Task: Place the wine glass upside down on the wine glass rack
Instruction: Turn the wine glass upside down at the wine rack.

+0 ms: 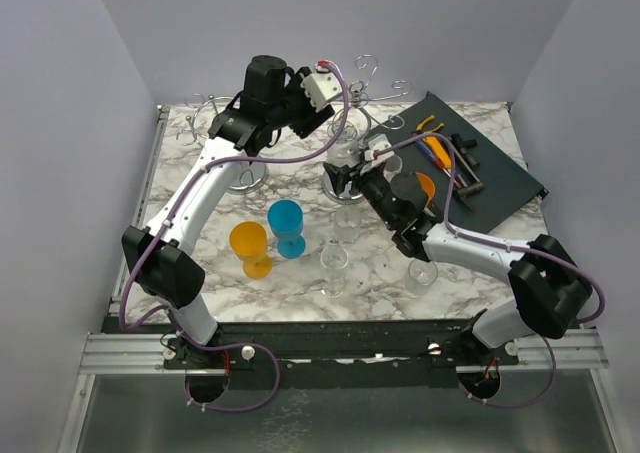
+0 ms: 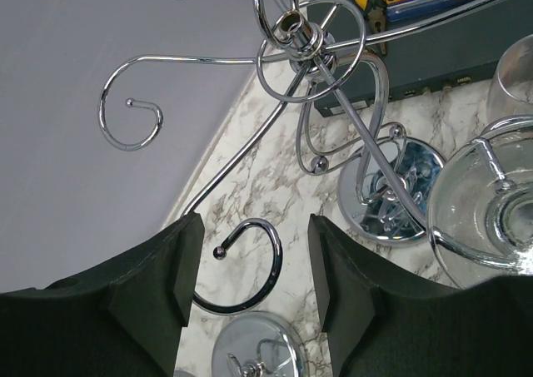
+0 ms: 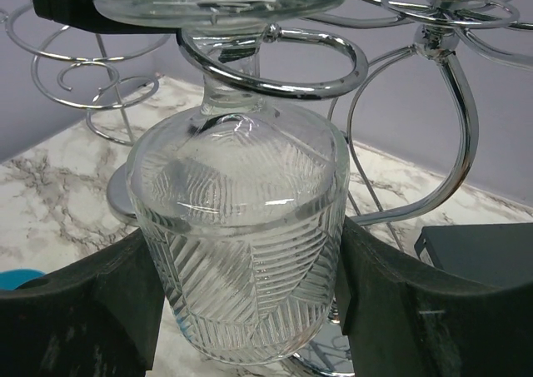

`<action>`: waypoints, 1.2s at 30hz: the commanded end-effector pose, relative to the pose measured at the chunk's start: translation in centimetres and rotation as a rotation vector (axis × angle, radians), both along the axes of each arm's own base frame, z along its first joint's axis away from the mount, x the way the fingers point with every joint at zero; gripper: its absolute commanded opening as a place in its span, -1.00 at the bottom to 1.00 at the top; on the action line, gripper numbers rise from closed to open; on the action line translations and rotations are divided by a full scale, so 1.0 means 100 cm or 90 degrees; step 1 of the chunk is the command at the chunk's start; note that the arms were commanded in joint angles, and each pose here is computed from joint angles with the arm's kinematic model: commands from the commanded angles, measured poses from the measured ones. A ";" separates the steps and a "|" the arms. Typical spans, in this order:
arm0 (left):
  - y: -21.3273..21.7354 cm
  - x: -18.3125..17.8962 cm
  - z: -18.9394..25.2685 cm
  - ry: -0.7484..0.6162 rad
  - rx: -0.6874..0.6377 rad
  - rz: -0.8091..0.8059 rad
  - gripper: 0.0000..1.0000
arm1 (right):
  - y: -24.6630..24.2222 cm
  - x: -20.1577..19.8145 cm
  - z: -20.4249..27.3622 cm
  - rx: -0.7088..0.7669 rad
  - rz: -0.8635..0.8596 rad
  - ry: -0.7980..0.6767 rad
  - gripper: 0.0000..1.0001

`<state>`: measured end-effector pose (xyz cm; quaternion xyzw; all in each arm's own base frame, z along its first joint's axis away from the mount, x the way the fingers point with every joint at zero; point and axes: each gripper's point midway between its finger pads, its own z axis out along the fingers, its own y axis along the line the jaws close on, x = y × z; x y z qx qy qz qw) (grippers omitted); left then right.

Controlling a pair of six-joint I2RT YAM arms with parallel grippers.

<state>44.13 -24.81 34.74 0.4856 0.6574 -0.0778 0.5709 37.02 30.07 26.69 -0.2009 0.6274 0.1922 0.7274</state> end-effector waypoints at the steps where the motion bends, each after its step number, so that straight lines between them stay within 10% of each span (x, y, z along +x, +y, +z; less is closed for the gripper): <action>1: 0.006 0.010 0.014 -0.024 -0.003 0.037 0.18 | -0.009 -0.001 0.021 0.055 -0.022 -0.032 -0.99; 13: 0.014 0.020 0.017 -0.036 0.008 0.076 0.10 | -0.027 0.005 0.012 0.131 -0.091 0.000 -0.94; 23: 0.015 0.022 0.017 -0.040 0.012 0.080 0.12 | -0.026 -0.004 -0.004 0.096 -0.072 0.071 0.77; 36: 0.023 0.033 0.024 -0.071 0.023 0.117 0.13 | -0.054 -0.051 0.050 0.061 -0.035 0.107 0.99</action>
